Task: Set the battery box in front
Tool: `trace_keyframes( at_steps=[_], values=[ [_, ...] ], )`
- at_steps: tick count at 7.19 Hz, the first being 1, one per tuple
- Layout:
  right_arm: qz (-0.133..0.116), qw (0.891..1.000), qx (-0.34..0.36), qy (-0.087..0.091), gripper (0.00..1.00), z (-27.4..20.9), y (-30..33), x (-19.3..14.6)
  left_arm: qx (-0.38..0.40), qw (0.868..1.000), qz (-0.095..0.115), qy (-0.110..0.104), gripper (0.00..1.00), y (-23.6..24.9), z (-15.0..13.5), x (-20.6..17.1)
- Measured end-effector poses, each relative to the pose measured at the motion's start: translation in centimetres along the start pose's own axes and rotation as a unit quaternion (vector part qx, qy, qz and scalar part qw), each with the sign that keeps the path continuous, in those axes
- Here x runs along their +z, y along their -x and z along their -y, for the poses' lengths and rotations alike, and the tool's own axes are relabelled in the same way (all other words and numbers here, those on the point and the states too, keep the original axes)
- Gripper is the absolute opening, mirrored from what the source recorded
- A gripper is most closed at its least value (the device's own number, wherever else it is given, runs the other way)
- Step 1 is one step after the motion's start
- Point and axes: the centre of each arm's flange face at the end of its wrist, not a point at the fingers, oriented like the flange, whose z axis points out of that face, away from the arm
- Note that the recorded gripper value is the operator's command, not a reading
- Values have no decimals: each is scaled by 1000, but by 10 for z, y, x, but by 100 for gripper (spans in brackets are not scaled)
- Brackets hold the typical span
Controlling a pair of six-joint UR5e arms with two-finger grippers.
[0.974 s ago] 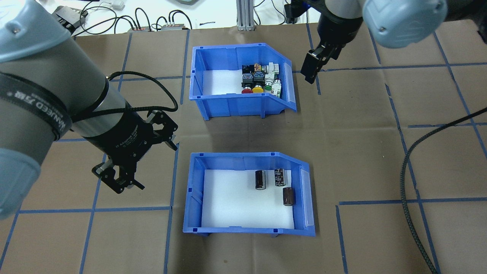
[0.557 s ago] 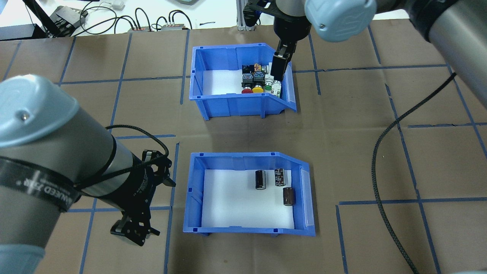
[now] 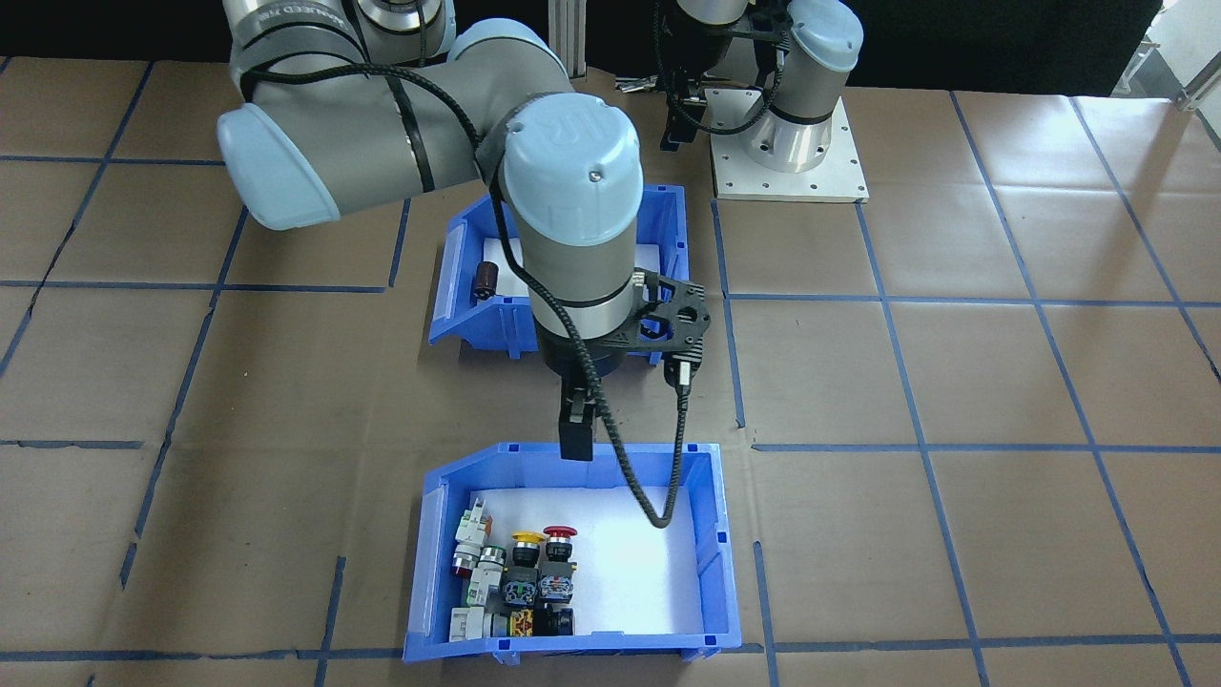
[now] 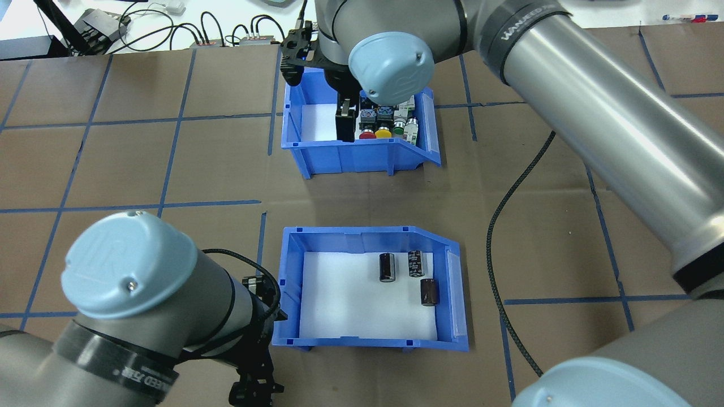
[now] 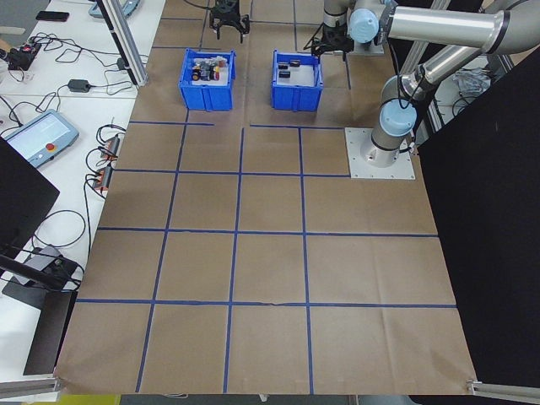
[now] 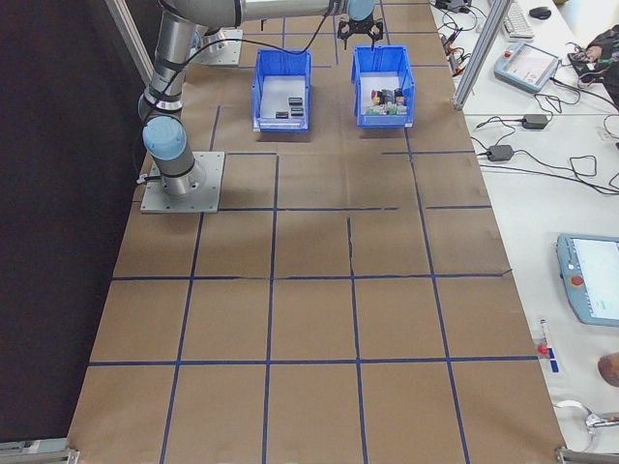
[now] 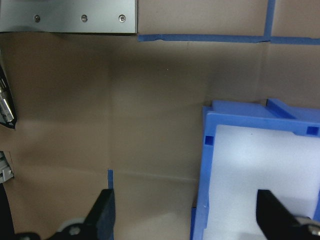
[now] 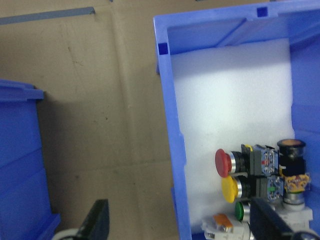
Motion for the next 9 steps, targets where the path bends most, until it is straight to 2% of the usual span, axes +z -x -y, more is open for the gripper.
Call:
trace_keyframes(
  at_steps=[2, 5, 6, 8, 9],
  values=[
    [6, 999, -43, 16, 100, 27, 10, 49, 41, 998, -38, 22, 99, 1, -9, 33],
    [-25, 998, -53, 18, 100, 21, 3, 98, 41, 997, -54, 32, 99, -10, -22, 52],
    [-28, 998, -52, 22, 89, 18, 4, 105, 42, 997, -58, 35, 98, -13, -31, 60],
    [-34, 998, -51, 28, 37, 16, 4, 105, 47, 996, -60, 38, 98, -13, -44, 69],
    [-36, 998, -51, 30, 17, 17, 4, 102, 49, 997, -54, 36, 98, -9, -47, 73]
  ],
)
